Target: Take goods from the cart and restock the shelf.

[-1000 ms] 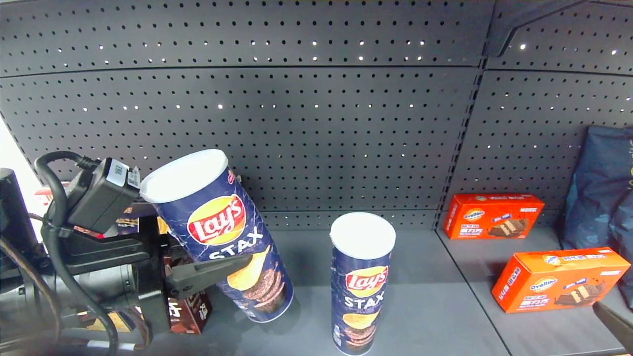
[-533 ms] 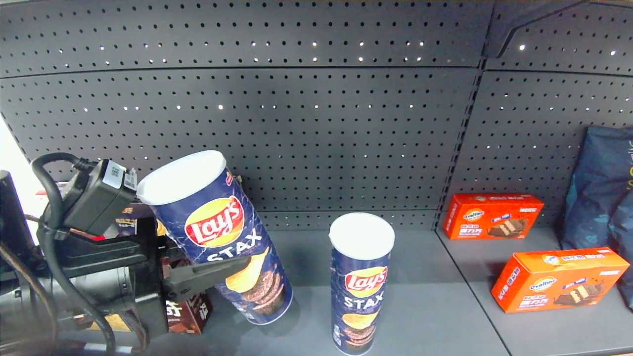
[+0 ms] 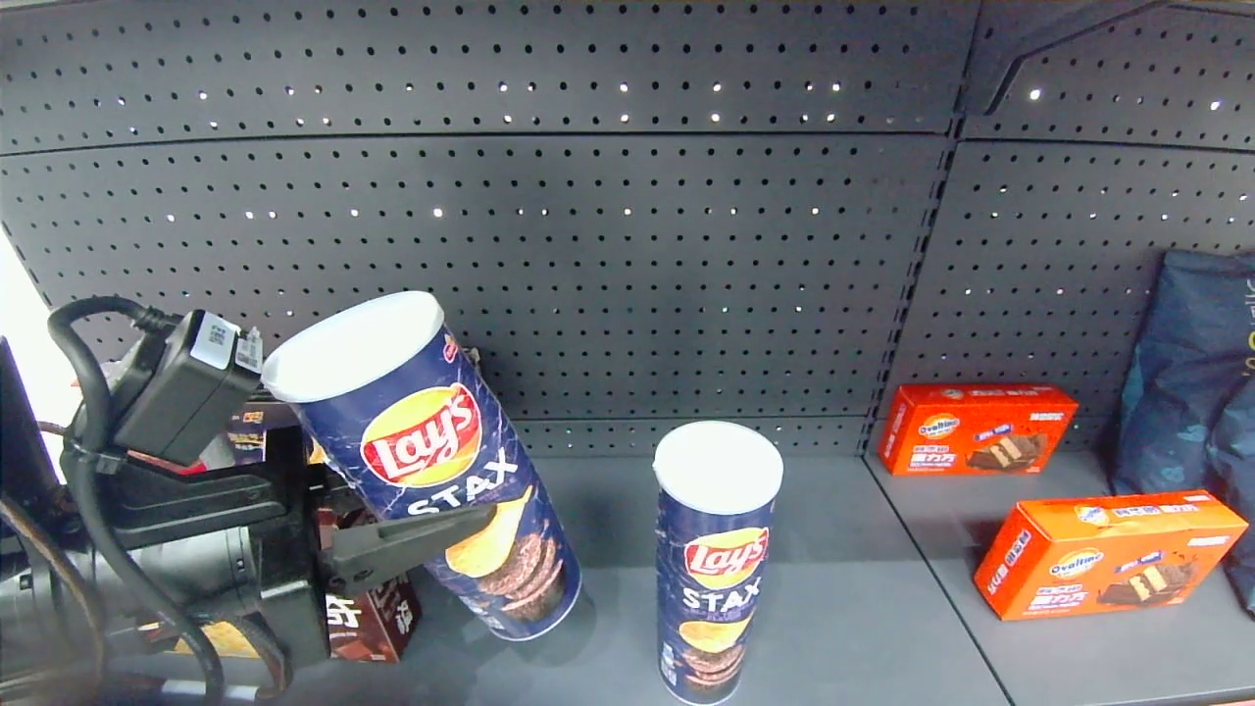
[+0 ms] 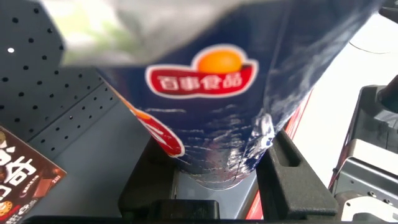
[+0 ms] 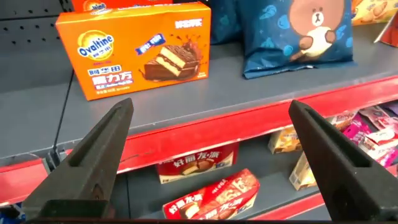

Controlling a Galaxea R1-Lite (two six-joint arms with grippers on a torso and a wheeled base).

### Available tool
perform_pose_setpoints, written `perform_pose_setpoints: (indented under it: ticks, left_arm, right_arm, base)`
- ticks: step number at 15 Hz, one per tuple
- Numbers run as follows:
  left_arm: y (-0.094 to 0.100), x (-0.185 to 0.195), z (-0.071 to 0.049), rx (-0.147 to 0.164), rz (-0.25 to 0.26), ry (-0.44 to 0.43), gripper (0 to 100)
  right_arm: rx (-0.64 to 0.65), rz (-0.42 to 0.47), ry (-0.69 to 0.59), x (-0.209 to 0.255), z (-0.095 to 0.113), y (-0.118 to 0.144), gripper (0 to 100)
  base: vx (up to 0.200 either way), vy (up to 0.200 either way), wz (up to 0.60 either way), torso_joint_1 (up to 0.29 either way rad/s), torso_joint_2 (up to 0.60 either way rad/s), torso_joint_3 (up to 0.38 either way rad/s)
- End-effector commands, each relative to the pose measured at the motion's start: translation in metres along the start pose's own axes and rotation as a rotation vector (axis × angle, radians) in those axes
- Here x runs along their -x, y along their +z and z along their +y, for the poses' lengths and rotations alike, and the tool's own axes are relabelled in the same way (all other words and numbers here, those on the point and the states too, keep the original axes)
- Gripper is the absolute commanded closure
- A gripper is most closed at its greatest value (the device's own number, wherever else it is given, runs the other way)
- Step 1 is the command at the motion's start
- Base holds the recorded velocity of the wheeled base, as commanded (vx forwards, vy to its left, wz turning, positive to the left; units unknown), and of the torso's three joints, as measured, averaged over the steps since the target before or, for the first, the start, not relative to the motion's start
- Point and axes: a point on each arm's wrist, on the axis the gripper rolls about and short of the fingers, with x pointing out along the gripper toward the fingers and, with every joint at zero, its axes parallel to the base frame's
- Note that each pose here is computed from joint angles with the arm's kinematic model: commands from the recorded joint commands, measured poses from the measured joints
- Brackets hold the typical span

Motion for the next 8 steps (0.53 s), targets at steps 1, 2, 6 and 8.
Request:
perform_pose_setpoints:
  ticks: [1,2,6,8]
  left_arm:
    - [0.008,0.0,0.002,-0.016,-0.022,0.006,100]
    - [0.012,-0.002,0.005,-0.018,-0.028,0.011,100]
    - [0.045,-0.015,0.021,-0.053,-0.073,0.025,100]
    - [0.063,-0.02,0.026,-0.045,-0.051,0.021,100]
  right_arm:
    - [0.0,-0.001,0.002,0.0,0.0,0.0,0]
    - [0.0,0.001,0.002,0.0,0.0,0.0,0]
    - [0.0,-0.001,0.002,0.0,0.0,0.0,0]
    - [0.0,0.001,0.002,0.0,0.0,0.0,0]
  base:
    - [0.0,0.0,0.0,0.0,0.0,0.0]
    - [0.0,0.0,0.0,0.0,0.0,0.0]
    - [0.0,0.0,0.0,0.0,0.0,0.0]
    - [0.0,0.0,0.0,0.0,0.0,0.0]
